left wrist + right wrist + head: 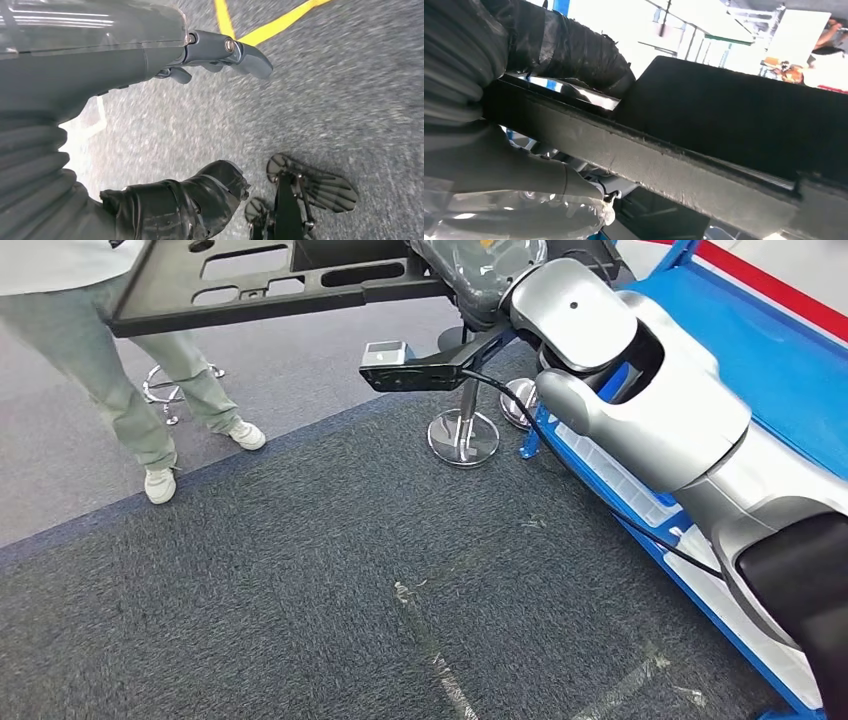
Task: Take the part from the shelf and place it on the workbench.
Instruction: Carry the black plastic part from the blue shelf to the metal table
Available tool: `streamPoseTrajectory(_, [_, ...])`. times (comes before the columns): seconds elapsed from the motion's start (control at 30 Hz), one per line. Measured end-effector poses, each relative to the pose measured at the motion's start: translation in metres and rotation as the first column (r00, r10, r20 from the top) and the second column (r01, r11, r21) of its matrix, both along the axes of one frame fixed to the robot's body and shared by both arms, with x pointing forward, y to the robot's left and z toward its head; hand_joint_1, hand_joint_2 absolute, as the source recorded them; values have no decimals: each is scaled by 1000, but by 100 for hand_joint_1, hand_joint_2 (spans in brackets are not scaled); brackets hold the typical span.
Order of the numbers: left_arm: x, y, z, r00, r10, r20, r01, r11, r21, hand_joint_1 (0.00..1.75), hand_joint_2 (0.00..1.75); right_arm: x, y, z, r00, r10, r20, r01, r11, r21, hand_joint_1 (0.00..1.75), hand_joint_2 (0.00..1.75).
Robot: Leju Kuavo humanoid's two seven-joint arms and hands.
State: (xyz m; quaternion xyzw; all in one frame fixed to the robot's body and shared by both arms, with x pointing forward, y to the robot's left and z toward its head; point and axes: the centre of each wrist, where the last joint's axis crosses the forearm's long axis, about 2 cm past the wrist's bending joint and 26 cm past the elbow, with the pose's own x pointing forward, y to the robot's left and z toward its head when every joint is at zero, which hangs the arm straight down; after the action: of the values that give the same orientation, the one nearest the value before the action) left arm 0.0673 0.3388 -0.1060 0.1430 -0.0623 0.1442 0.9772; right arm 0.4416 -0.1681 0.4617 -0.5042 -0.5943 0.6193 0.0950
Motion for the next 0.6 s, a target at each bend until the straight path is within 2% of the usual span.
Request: streamPoseTrajectory(0.6, [0,-20,-1,1000,1,5,-1,997,-73,0,175,1,-2,13,999,-41,29,42,999,-15,175,175])
